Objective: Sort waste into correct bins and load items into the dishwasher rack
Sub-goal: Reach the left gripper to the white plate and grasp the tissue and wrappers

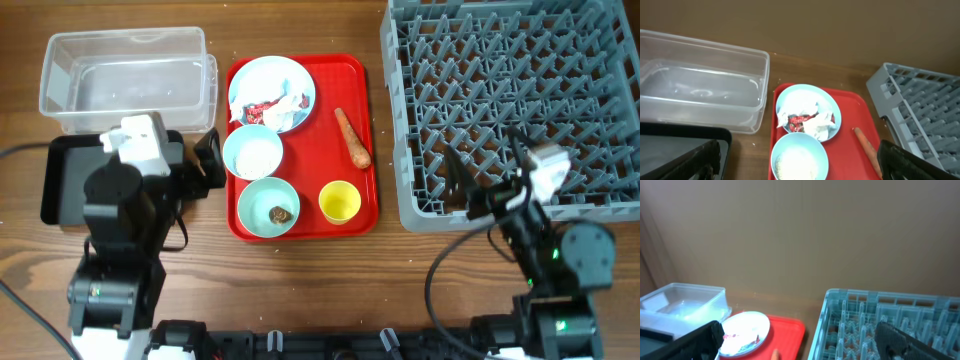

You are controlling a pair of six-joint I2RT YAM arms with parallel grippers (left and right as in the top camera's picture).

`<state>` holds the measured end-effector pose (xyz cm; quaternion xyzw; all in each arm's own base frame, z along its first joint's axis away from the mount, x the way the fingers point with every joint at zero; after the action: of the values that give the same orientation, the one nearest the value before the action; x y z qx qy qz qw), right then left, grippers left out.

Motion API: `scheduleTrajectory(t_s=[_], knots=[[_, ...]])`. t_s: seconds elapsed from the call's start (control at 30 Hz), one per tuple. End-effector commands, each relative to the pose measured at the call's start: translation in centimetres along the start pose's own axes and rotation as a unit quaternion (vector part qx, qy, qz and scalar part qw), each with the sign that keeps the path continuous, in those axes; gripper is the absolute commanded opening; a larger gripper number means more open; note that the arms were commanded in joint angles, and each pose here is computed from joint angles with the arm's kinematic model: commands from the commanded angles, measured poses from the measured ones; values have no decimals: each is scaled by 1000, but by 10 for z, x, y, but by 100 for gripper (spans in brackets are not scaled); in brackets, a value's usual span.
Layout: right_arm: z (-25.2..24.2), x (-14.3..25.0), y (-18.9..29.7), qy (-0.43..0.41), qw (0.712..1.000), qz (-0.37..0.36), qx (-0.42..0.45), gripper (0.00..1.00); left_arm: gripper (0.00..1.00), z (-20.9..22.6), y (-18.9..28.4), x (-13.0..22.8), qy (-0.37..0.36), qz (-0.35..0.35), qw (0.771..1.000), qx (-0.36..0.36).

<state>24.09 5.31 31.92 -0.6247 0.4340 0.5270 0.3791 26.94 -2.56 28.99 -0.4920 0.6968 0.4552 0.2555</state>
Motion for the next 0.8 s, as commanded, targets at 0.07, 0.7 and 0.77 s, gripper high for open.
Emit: scheduleTrajectory(t_s=[0.07, 0.7, 0.77], knots=[[-1, -39, -32, -5, 995, 78, -67, 100, 100, -16, -21, -22, -16, 49, 999, -17], [-3, 12, -80, -80, 953, 271, -114, 100, 100, -41, -155, -12, -51, 241, 969, -34], [-3, 17, -81, -83, 950, 279, -115, 100, 100, -50, -169, -14, -93, 212, 972, -31]])
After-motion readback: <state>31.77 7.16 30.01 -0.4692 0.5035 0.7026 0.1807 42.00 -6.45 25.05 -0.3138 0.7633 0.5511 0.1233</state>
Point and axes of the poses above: each gripper's point midway between its finger pads, its own y axis back along the fingers, its own z axis along the line the jaws close on, x = y × z, the point moved 3 cm from there along y, back along the fingers, and after that the axes turned 14 degrees about y, right-handed, at the moved point
